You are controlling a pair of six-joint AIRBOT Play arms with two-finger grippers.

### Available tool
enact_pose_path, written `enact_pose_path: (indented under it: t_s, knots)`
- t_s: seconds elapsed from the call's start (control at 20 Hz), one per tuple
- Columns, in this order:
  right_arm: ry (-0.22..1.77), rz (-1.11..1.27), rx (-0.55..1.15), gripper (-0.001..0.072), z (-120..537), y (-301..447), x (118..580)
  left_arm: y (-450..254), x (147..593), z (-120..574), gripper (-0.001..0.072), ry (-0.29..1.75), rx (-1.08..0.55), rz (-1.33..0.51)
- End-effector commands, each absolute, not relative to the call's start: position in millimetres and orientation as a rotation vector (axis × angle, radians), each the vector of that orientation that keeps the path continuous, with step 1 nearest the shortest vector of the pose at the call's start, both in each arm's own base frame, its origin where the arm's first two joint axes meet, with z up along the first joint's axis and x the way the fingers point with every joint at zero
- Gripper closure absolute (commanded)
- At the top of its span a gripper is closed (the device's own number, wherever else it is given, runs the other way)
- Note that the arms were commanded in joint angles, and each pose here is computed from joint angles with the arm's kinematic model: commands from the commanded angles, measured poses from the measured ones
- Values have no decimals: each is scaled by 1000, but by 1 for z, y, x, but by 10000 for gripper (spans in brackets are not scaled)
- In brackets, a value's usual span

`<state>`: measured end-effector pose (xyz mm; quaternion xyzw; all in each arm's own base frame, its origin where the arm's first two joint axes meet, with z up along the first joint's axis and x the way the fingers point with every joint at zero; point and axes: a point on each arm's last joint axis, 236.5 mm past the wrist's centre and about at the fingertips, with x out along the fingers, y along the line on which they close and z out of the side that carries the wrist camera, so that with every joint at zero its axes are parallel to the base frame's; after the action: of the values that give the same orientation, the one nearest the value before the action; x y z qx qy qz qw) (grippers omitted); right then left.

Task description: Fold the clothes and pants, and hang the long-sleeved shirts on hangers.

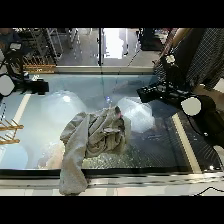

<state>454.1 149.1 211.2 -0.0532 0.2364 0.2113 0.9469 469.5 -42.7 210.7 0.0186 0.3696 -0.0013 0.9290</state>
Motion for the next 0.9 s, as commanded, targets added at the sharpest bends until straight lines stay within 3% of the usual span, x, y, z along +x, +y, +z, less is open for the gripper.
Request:
enact_pose_path:
  t_s: [0.0,0.05,0.15,0.45,0.5,0.55,0.6,0.65,0.7,0.75,0.85]
  knots:
    - [534,449,-106,63,201,152,446,-145,464,192,-1,815,-114,-395]
    - [551,450,-113,63,198,151,444,-186,456,190,0,826,-152,-555]
    - [574,461,-109,63,194,153,440,-236,449,166,2,878,-149,-687]
    - [685,520,17,85,182,170,417,-291,439,25,2,1147,34,-721]
    - [711,512,34,174,178,169,415,-295,437,9,2,1179,40,-723]
    - [743,511,44,386,172,169,411,-296,436,-7,2,1211,42,-721]
    - [799,522,64,399,161,173,406,-297,437,-22,2,1235,42,-716]
    - [880,546,125,223,147,182,397,-295,439,-33,4,1249,47,-705]
    - [950,586,177,142,132,194,389,-290,442,-44,32,1264,51,-667]
    - [1020,630,261,143,115,210,383,-281,448,-53,193,1273,59,-612]
    - [1142,672,436,143,82,235,378,-269,454,-56,686,1267,98,-569]
